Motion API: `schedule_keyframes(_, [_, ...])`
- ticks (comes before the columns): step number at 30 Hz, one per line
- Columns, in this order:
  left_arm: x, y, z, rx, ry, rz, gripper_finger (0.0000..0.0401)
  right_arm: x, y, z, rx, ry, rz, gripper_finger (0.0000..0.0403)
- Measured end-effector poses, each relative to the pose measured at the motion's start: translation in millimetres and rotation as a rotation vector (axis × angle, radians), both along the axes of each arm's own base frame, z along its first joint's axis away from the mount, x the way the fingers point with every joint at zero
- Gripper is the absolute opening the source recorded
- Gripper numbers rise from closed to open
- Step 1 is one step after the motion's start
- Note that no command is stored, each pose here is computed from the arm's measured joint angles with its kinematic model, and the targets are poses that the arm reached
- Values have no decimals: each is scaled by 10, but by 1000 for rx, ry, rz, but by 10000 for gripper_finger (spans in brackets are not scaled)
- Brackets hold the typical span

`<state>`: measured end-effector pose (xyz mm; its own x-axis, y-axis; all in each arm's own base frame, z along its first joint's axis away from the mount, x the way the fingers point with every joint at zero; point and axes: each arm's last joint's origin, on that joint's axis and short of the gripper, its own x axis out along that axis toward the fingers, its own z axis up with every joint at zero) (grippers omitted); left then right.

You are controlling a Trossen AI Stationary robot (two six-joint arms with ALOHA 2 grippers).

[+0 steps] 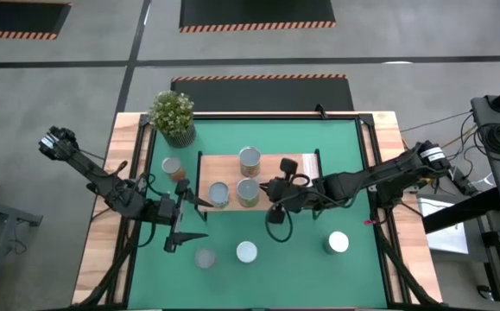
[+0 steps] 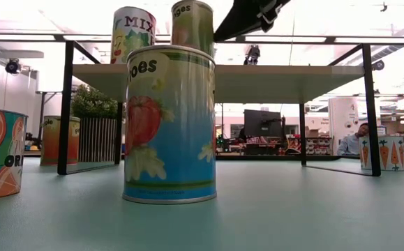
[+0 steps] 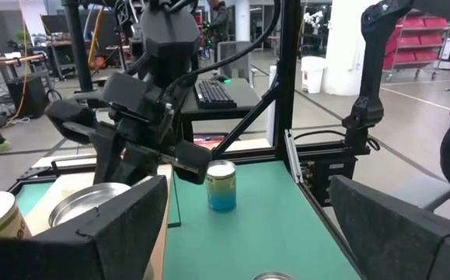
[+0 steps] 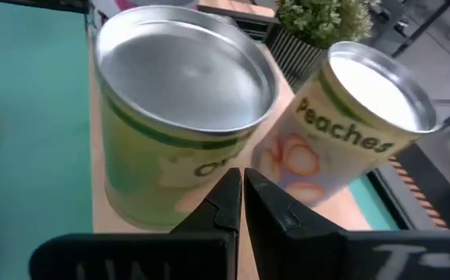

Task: Pick and place cans onto a shelf
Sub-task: Put the canned of oranges on the shelf

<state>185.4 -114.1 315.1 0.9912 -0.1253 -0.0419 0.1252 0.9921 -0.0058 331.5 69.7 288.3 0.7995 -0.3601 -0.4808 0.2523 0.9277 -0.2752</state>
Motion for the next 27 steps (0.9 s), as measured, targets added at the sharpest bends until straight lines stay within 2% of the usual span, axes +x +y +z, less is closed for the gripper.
schedule_keyframes(4, [0, 0, 0, -10, 1, 0, 340, -54, -19, 100, -20, 26, -20, 9])
schedule_keyframes(8, [1, 0, 0, -11, 1, 0, 340, -116, -29, 343, -7, -37, -12, 9])
schedule_keyframes(13, [1, 0, 2, -13, -2, 1, 340, -67, -15, 561, 25, -83, 73, 9])
schedule_keyframes(21, [0, 0, 3, -11, -3, 1, 340, 161, 35, 618, 45, -74, 220, 9])
schedule_keyframes(27, [0, 0, 3, -11, -4, 0, 340, 231, 52, 607, 31, -46, 233, 9])
